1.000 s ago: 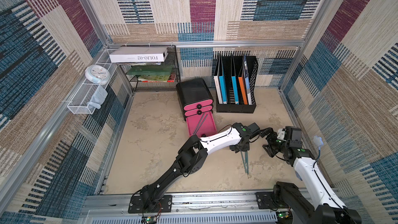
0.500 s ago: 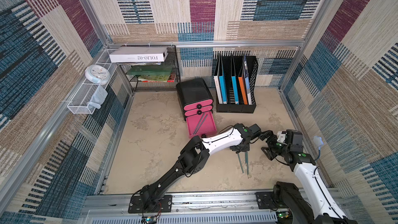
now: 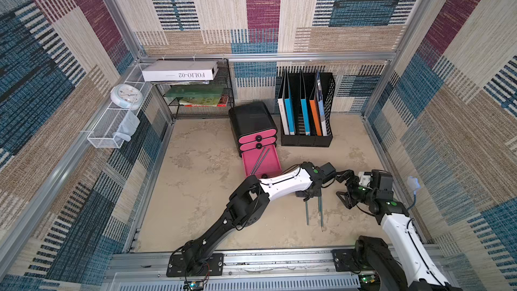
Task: Please place the pencils in the drawer according to their color
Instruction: Pick up the pencil from the center of the board.
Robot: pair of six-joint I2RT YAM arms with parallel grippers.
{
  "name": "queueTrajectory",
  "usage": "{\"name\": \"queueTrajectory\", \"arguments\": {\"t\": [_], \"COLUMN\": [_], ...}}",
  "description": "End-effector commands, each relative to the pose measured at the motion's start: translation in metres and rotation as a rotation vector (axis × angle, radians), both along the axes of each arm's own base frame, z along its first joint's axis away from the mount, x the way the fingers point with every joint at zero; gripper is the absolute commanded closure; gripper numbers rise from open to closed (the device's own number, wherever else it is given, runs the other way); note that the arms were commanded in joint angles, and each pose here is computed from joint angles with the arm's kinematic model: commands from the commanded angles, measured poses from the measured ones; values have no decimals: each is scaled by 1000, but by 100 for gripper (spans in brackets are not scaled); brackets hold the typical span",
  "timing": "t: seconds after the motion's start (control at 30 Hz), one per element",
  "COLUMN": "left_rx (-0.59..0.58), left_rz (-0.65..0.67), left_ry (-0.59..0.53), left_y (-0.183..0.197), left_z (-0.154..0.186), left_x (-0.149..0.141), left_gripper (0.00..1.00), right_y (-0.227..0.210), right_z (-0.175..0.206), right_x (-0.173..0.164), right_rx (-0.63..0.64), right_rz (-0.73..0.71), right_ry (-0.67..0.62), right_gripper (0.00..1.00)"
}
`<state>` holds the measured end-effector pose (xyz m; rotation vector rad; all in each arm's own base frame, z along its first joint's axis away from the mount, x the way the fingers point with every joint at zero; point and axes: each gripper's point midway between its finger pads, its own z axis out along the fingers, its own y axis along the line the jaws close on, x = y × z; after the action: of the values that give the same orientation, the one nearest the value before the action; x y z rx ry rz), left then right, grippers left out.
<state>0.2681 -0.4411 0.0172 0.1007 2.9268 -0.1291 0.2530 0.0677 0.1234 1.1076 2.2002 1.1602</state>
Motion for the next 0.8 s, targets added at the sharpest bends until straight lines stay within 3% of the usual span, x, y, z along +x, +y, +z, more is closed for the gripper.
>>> {"name": "queueTrajectory", "arguments": {"t": [0.0, 0.3, 0.77], "left_rx": [164, 164, 189], "left_rz": [-6, -85, -246], "left_ry": [92, -3, -224], "left_y": [41, 50, 84], "left_z": [-14, 23, 112], "left_x": [-21, -9, 15], "left_gripper": [100, 100, 100], "right_y": [3, 11, 30], "right_z": [7, 7, 12], "right_x": [3, 0, 3], "right_rx": [22, 60, 83], "right_rz": [11, 35, 90], "right_ry": [-32, -53, -98], "right_gripper": [1, 0, 1]}}
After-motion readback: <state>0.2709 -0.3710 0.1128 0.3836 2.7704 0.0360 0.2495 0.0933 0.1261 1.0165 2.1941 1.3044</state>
